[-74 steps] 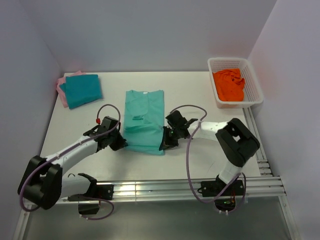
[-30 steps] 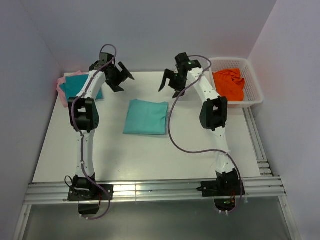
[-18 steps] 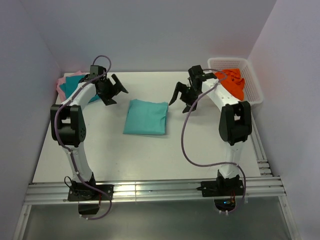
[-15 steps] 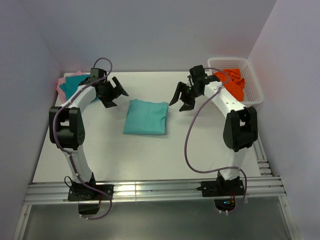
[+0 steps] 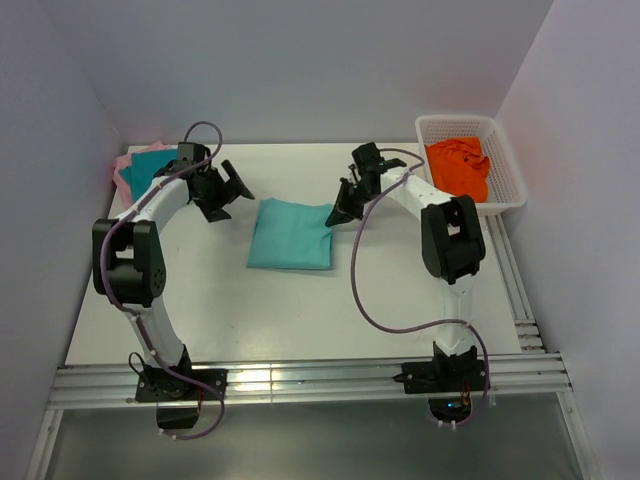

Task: Fold and stack the t-shirts
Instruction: Fold the long partially folded tshirt into a neat square

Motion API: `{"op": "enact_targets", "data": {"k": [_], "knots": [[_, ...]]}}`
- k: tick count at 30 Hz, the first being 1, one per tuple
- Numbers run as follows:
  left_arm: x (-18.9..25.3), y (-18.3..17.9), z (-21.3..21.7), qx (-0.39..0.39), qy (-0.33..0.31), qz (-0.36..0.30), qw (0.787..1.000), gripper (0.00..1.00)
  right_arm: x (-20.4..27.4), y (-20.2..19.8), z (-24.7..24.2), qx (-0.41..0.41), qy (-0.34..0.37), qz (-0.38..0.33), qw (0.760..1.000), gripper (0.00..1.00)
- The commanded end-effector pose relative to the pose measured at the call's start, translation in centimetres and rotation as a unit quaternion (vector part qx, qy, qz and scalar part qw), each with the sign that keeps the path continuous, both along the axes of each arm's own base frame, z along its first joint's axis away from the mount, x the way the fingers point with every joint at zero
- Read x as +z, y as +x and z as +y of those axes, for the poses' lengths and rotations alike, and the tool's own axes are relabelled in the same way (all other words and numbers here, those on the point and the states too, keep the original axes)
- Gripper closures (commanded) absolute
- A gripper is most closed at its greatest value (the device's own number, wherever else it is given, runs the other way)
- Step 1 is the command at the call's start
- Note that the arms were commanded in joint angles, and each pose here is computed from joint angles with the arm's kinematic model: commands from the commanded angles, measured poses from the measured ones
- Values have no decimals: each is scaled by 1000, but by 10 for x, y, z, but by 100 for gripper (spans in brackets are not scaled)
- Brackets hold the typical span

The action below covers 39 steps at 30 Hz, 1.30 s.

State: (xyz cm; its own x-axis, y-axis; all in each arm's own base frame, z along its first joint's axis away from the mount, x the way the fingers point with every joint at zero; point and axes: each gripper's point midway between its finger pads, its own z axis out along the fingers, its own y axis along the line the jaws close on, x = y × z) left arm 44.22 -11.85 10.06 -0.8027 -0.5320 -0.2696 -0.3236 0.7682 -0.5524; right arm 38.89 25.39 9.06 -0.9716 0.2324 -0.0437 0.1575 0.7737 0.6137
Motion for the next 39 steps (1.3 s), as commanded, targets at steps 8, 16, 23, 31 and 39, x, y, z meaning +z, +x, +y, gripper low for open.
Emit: {"op": "enact_targets", "data": {"k": [8, 16, 23, 31, 39], "knots": [[25, -3, 4, -23, 18, -34, 999, 6, -4, 30, 32, 20, 16, -27, 999, 100], [25, -12, 6, -40, 29, -20, 999, 6, -61, 55, 9, -3, -18, 1, 1000, 100], [19, -19, -3, -54, 4, -3, 999, 6, -74, 84, 10, -10, 24, -4, 1000, 100], [0, -21, -9, -63, 2, -13, 998, 6, 69, 111, 42, 44, 160, -119, 979, 81], [-26, -22, -21, -43, 19, -40, 998, 5, 191, 68, 41, 73, 232, -205, 948, 42]]}}
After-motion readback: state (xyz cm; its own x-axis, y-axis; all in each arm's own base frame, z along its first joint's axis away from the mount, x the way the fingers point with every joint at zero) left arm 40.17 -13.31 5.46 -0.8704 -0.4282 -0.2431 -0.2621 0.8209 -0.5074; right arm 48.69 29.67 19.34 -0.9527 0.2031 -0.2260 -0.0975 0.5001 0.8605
